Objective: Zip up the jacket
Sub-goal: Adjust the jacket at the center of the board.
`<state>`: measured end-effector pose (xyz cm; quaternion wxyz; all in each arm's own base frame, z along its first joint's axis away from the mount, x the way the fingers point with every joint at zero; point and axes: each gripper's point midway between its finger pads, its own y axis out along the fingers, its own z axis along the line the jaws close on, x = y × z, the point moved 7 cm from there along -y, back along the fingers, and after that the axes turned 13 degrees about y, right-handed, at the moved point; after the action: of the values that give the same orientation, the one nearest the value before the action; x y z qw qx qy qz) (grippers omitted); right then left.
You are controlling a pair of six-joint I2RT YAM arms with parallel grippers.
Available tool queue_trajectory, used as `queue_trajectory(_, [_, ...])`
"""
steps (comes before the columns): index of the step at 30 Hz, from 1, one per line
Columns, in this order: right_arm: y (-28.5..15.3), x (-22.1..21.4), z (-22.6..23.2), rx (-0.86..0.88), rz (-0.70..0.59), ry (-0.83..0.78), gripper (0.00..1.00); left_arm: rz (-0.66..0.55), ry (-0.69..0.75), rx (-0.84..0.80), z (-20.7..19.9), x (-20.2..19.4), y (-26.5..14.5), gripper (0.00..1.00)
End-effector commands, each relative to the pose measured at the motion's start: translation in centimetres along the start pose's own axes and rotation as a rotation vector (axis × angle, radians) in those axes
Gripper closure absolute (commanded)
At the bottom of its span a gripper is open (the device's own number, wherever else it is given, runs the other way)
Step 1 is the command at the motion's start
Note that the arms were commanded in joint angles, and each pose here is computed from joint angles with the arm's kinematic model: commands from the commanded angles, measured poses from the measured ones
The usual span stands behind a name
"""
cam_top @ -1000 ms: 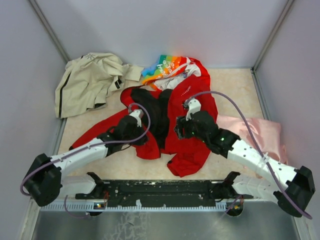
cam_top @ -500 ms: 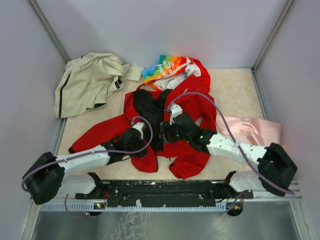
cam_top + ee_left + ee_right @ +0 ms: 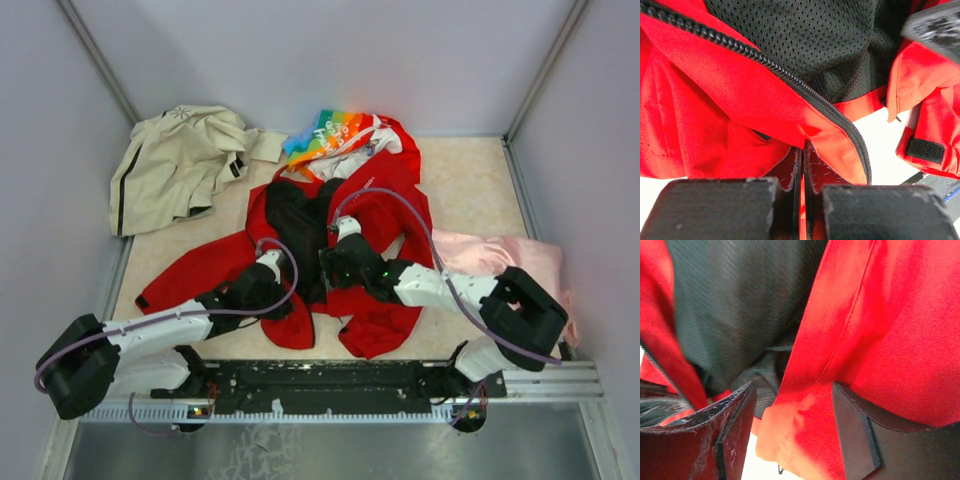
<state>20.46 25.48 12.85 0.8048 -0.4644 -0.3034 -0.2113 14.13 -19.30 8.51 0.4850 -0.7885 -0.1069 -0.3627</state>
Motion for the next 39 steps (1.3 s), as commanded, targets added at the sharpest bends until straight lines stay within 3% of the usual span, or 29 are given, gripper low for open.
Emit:
queue_trajectory(1, [1.8, -1.1, -0.4, -0.052, 0.012, 0.008, 0.37, -0.028, -0.014, -0.028, -0.5, 0.3, 0.1, 0.98])
queue_trajectory(10, [3.8, -2.5, -0.8, -0.091, 0.067, 0.003, 0.36, -0.018, -0.009, -0.013, -0.6, 0.5, 0.7, 0.95])
queue_trajectory(13, [3.4, -2.3, -0.7, -0.074, 0.057, 0.008, 0.40, -0.027, -0.003, -0.003, -0.6, 1.0, 0.8, 0.92])
queue_trajectory(18, [2.2, -2.0, -0.5, -0.024, 0.033, 0.017, 0.52, -0.044, 0.000, 0.009, -0.7, 1.6, 0.7, 0.89])
queue_trajectory(23, [1.2, -1.8, -0.9, -0.029, 0.005, 0.020, 0.73, -0.061, -0.016, -0.004, -0.7, 1.5, 0.2, 0.86])
queue_trajectory(31, [0.1, -1.5, -1.0, -0.013, -0.021, 0.021, 0.95, -0.088, -0.028, -0.021, -0.9, 1.9, -0.9, 0.72])
queue_trajectory(39, [-1.9, -0.9, -0.3, 0.094, -0.065, 0.021, 1.00, -0.140, -0.037, -0.046, -1.1, 2.6, -2.5, 0.53])
